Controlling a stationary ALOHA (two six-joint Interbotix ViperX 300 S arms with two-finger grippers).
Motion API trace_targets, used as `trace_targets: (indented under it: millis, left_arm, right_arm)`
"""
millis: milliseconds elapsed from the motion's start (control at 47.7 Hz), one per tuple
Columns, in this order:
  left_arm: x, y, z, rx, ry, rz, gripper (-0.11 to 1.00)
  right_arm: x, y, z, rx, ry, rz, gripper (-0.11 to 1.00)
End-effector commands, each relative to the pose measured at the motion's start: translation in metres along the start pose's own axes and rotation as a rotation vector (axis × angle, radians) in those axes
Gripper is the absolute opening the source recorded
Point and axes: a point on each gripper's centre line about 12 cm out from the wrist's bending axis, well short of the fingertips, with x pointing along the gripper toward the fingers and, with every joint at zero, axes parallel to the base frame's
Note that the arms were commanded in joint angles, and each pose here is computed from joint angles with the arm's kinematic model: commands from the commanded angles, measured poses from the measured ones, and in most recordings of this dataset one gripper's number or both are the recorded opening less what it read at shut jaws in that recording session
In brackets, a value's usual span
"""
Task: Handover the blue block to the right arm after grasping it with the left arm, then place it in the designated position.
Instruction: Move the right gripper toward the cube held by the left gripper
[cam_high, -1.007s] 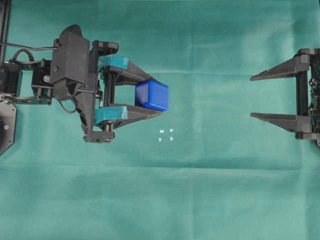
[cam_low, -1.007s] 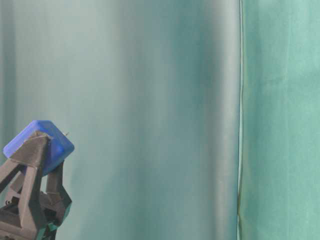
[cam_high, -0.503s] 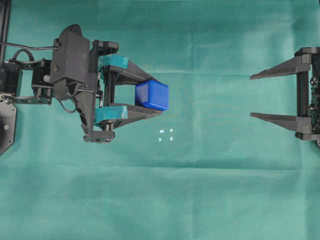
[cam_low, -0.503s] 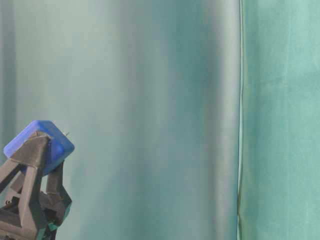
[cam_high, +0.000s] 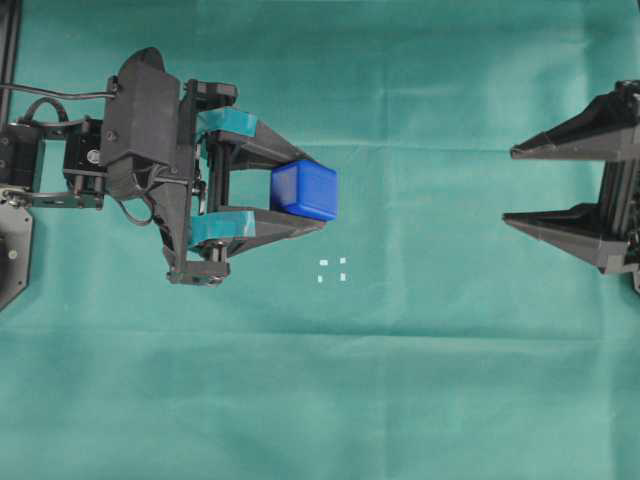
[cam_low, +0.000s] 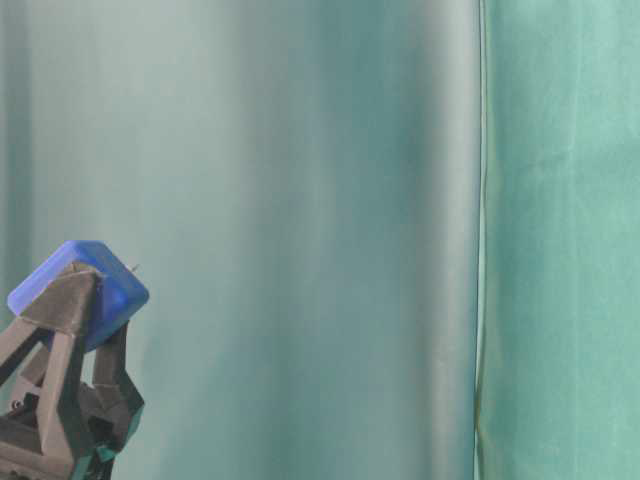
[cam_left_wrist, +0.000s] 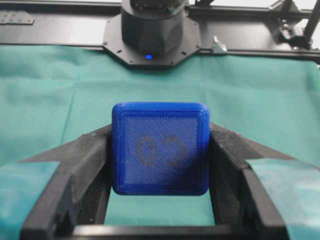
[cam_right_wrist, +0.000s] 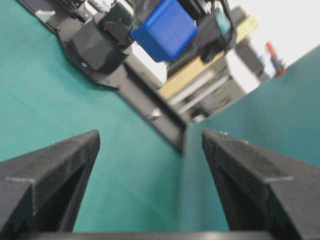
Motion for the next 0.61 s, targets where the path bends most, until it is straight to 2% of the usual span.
trace_targets:
  millis: [0,147,336,419,587]
  left_arm:
    - [-0.0043,0.0003,0.0116,-0.002,-0.038,0.001,0.47]
    - [-0.0043,0.0003,0.0116,-0.002,-0.038,0.001,0.47]
    - [-0.0043,0.0003,0.0116,-0.002,-0.038,0.001,0.47]
    - [-0.0043,0.0003,0.0116,-0.002,-0.038,0.001,0.47]
    - [-0.0048,0.0002,0.0119,-0.002,-0.038,0.001,0.47]
  right_arm:
    - [0.0018,-0.0077,0.0103,-0.095,-0.032,-0.016,0.9]
    - [0.0019,-0.0069,0.0124,-0.267,-0.044,-0.009,0.9]
    - [0.0018,-0.0048,0.0133,-0.45,-0.055,0.003,0.9]
    - [0.0025,-0.0037,0.0132,-0.478,-0.057,0.009,0.9]
    - [0.0024,-0.0037,0.0136,-0.481,-0.06,0.008,0.9]
